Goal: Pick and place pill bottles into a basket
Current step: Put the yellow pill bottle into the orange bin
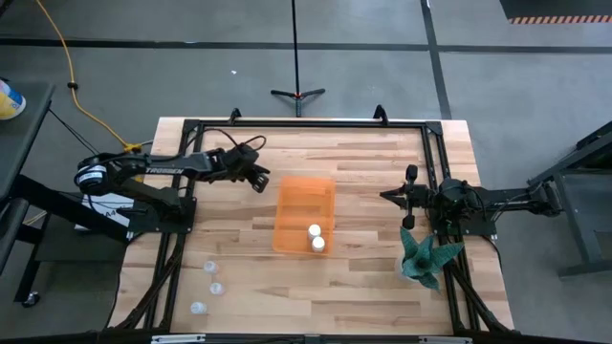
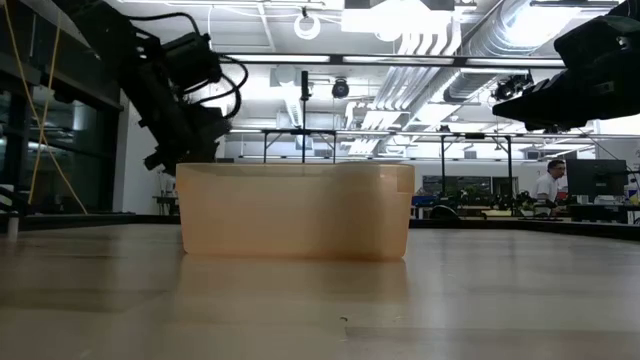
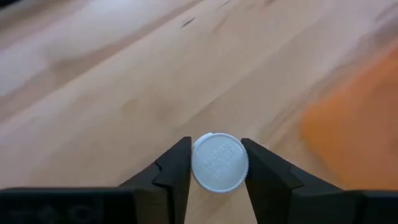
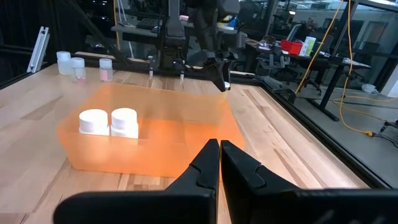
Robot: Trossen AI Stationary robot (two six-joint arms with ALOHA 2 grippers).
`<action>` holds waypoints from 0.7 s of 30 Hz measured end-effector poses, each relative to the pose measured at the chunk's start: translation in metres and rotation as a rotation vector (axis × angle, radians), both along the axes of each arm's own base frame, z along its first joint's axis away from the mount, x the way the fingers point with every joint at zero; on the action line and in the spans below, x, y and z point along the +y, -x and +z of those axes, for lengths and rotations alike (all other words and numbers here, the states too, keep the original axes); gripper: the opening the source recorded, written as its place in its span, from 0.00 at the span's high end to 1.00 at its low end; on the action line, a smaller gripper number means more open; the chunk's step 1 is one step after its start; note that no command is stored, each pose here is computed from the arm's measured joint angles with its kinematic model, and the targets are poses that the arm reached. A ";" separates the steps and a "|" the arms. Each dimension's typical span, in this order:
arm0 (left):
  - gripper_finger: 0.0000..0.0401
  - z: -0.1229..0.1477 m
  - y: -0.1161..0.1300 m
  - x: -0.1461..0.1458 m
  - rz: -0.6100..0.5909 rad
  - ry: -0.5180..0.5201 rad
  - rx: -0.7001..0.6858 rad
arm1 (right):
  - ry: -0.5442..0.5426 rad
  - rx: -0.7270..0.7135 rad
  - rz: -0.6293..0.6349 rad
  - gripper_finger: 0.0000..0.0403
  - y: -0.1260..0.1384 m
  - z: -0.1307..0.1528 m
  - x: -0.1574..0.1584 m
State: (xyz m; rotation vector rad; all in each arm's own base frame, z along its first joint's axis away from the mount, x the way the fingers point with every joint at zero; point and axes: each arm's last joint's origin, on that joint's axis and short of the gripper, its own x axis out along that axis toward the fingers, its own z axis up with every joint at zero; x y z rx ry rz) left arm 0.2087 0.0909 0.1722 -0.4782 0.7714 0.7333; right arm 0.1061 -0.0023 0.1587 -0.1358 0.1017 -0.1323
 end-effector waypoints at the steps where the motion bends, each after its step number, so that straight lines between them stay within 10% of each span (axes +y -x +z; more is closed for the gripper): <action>1: 0.59 0.005 -0.003 0.001 -0.018 -0.005 -0.012 | 0.000 0.000 0.000 0.98 0.000 0.000 0.000; 21: 0.60 0.058 -0.048 -0.037 -0.429 -0.078 -0.194 | 0.000 0.001 -0.001 0.98 0.000 0.000 0.000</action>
